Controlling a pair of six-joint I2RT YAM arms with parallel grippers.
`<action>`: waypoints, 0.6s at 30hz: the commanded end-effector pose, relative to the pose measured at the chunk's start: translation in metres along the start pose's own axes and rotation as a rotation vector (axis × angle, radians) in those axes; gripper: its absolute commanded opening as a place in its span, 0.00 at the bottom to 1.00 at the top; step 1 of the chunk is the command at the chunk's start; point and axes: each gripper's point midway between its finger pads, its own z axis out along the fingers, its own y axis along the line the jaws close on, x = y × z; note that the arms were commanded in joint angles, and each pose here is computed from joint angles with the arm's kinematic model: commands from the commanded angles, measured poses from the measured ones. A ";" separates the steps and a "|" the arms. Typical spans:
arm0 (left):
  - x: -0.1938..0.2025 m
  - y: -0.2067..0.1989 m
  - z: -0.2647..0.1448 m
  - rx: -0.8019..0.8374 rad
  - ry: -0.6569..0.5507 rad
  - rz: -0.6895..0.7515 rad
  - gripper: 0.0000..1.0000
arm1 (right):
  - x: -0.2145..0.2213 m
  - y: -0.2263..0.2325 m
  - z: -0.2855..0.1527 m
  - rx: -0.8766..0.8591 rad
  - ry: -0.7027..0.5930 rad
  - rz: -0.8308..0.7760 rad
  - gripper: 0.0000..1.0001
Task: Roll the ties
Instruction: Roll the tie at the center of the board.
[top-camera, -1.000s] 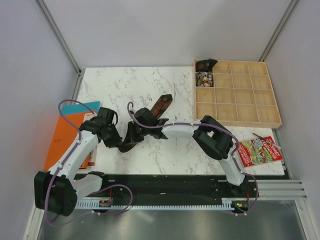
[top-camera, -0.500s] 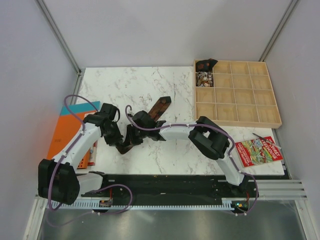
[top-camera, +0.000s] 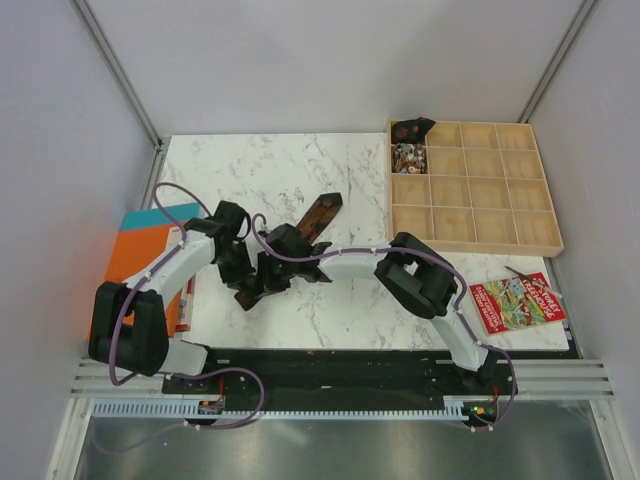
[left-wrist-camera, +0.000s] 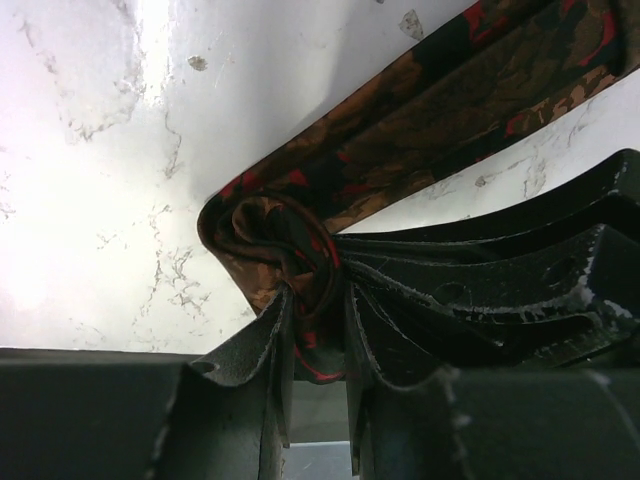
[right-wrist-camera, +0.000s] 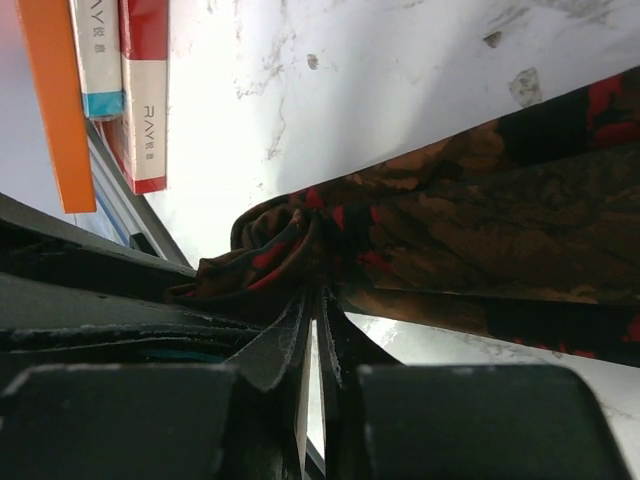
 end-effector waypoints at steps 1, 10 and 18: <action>-0.033 -0.038 -0.002 0.139 -0.090 0.050 0.06 | 0.006 0.009 -0.001 -0.042 0.018 -0.016 0.13; -0.035 -0.034 0.017 0.081 -0.043 0.042 0.05 | -0.003 -0.003 -0.021 -0.032 0.000 -0.004 0.16; -0.037 -0.033 0.027 0.055 -0.015 0.026 0.07 | -0.004 -0.004 -0.054 -0.033 -0.027 -0.016 0.20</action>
